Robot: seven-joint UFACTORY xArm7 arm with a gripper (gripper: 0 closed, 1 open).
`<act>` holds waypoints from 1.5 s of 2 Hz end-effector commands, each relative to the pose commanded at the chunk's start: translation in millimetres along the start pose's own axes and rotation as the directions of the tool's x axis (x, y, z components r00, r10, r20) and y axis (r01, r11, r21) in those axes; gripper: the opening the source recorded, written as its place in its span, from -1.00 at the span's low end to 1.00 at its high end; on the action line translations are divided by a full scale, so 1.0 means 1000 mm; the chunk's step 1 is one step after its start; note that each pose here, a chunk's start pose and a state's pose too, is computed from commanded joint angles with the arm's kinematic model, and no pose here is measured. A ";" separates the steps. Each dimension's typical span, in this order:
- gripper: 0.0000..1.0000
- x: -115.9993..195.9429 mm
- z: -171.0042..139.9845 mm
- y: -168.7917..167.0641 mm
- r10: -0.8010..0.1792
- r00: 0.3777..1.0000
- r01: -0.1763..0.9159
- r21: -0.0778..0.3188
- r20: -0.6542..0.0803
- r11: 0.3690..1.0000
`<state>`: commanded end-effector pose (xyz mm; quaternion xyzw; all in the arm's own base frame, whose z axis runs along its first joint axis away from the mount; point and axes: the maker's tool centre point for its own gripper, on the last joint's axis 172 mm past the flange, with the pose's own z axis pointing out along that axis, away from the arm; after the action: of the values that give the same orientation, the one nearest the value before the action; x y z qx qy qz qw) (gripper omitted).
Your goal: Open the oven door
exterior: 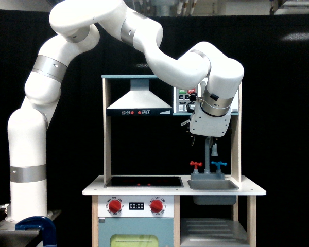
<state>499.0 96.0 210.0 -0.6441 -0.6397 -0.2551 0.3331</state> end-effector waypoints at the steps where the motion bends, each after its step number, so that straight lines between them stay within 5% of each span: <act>1: 1.00 0.038 0.012 0.010 0.000 1.000 0.000 0.000 0.000 1.000; 3: 1.00 0.189 0.043 0.026 0.000 1.000 0.000 0.000 0.000 1.000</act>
<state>530.0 253.0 322.0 -0.6441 -0.6397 -0.2551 0.3331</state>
